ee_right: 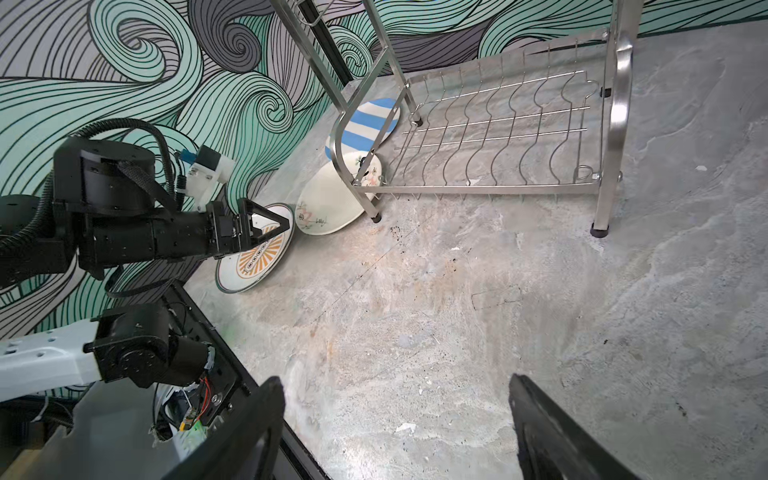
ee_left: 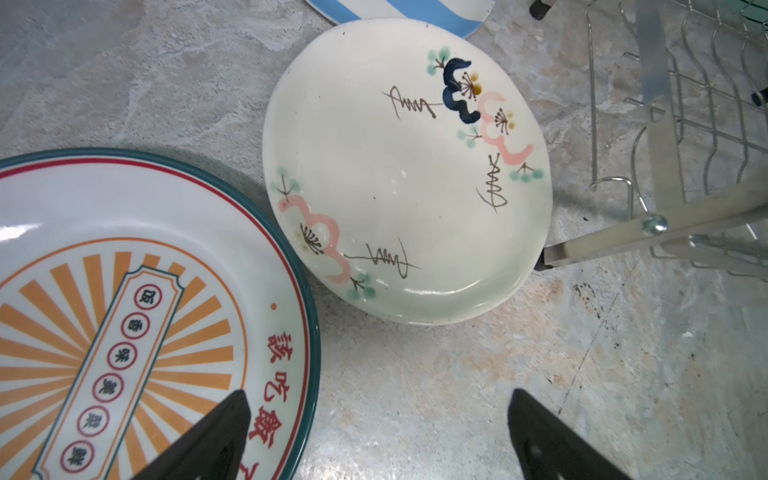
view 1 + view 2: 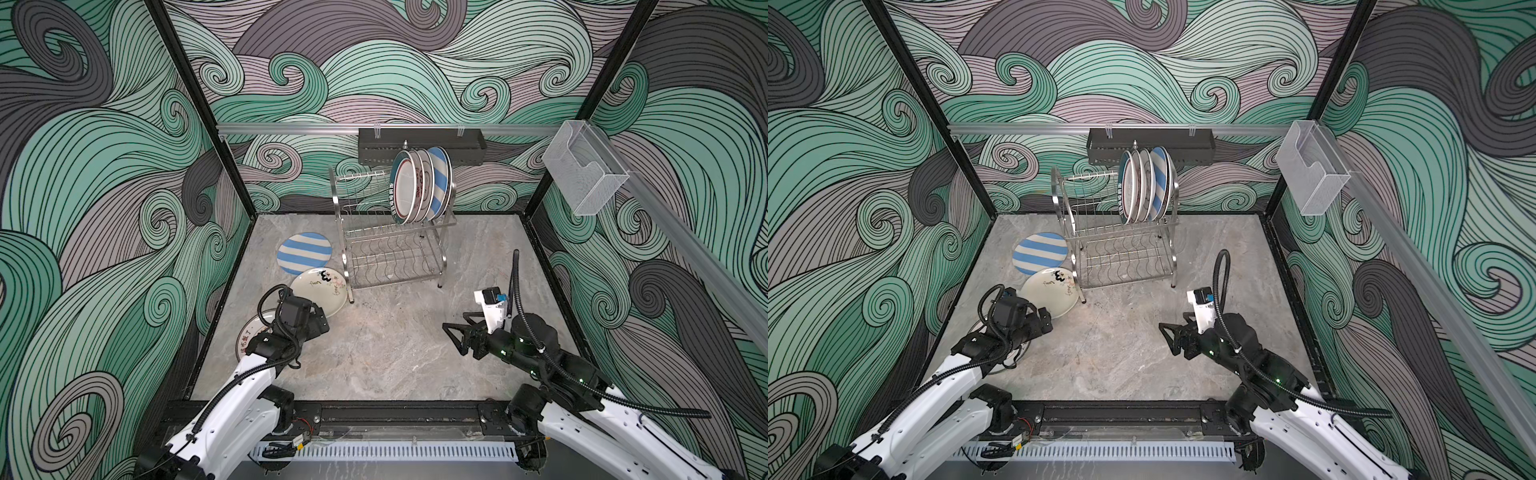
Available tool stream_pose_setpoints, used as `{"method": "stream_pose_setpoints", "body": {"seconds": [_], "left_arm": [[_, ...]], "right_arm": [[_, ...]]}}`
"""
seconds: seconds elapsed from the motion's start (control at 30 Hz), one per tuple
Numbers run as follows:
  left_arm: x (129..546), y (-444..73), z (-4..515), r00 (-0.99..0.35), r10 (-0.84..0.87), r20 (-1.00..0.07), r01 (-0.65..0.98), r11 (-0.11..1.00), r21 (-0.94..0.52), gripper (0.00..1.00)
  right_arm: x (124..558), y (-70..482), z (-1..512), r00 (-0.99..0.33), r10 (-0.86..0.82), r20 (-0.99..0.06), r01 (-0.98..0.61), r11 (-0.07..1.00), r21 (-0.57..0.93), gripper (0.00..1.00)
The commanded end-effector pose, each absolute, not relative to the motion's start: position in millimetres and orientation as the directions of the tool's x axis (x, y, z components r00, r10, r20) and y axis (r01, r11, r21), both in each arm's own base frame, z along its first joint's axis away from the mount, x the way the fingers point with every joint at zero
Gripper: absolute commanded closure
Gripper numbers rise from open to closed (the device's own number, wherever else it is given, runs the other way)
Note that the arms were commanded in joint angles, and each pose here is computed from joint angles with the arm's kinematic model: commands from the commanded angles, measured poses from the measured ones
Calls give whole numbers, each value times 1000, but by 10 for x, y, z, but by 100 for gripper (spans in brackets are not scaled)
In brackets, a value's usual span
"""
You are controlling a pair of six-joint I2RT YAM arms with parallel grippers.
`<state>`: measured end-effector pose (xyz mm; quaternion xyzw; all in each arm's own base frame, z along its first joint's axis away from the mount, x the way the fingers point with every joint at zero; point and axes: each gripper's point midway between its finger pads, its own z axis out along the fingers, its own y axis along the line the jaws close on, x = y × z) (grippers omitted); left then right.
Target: Load the plates into the dish rack
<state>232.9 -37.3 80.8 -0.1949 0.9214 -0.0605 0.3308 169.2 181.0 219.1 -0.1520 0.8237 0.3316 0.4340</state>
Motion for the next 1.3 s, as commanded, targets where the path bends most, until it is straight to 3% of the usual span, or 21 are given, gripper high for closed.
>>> {"method": "stream_pose_setpoints", "body": {"seconds": [0.0,0.63,1.27], "left_arm": [[2217,-347,696,-717,-444,-536,-367,896,-251,1],[2221,-426,496,-723,-481,-496,-379,877,-297,1],[2284,-1158,603,-825,-438,-356,-164,790,-591,1]], "right_arm": [[1673,1890,2161,-598,63,-799,-544,700,463,15],[1685,1943,1961,-640,32,-768,-527,709,469,15],[1830,2114,1770,-685,-1,-729,-502,725,471,13]]}}
